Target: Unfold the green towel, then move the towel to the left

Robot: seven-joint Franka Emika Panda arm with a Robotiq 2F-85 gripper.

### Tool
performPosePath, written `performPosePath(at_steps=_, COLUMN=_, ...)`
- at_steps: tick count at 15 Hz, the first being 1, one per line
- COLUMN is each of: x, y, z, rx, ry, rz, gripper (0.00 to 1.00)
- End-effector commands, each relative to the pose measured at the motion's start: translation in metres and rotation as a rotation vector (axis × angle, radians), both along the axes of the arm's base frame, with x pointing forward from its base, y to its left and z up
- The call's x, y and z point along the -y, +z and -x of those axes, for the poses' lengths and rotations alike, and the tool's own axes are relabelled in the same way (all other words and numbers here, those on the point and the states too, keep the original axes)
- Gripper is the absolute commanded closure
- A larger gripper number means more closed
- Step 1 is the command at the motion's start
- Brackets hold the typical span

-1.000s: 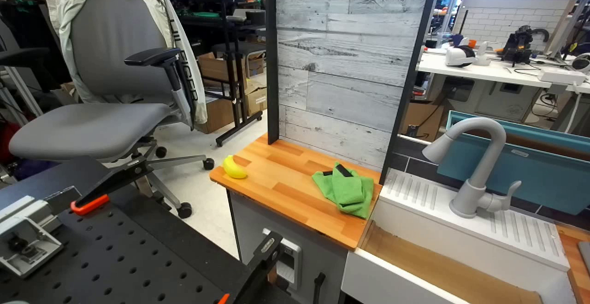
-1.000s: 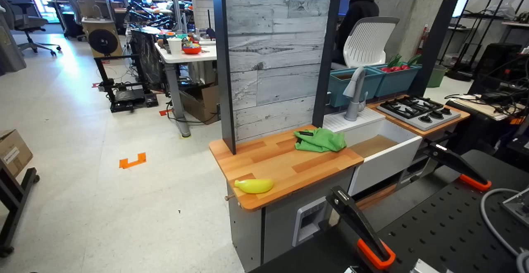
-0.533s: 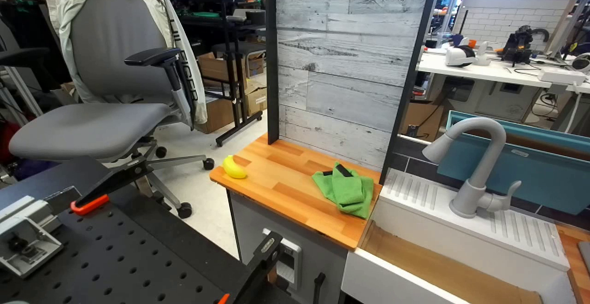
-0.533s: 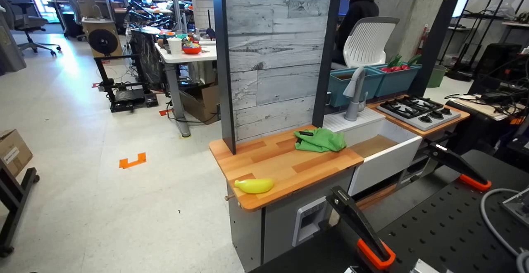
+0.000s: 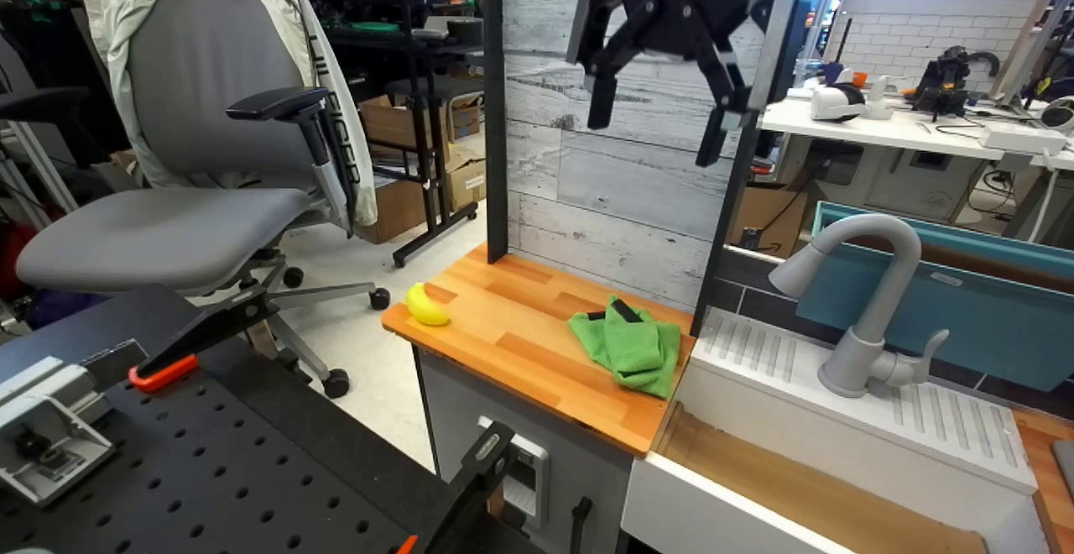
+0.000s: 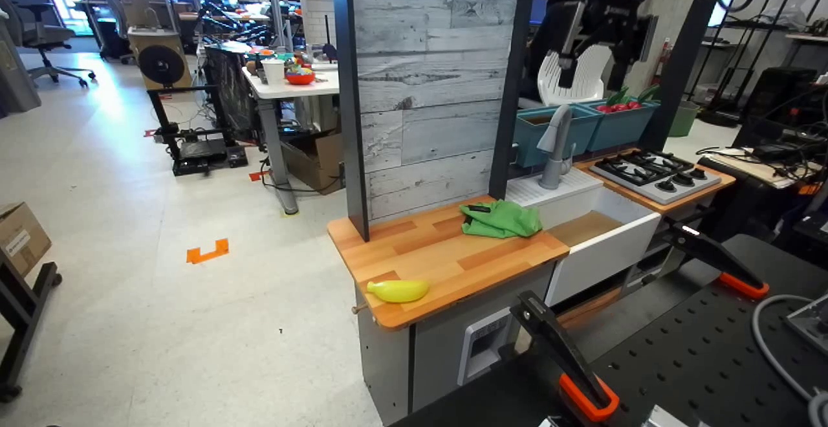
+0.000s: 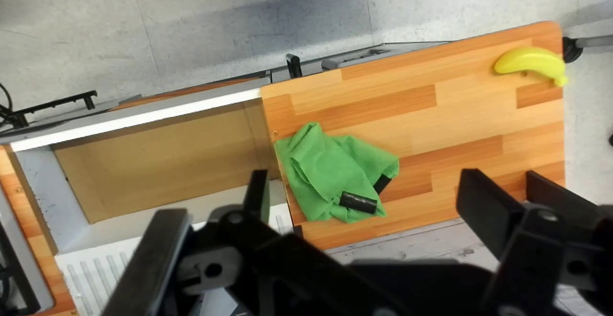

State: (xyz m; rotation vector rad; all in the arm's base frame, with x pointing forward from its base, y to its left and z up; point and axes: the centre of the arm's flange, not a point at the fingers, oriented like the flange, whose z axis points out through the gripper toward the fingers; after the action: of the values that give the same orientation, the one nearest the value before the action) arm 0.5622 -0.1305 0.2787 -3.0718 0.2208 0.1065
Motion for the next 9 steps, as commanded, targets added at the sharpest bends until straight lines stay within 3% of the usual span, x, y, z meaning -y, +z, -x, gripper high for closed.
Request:
performPosePath(at_steps=1, x=0.020, y=-0.053, z=-0.042, rx=-0.018, ry=-0.040, rz=-0.031, gripper=0.00)
performPosePath(at_steps=9, x=0.054, y=-0.156, z=-0.074, rx=-0.076, ry=-0.120, rz=-0.064, gripper=0.00)
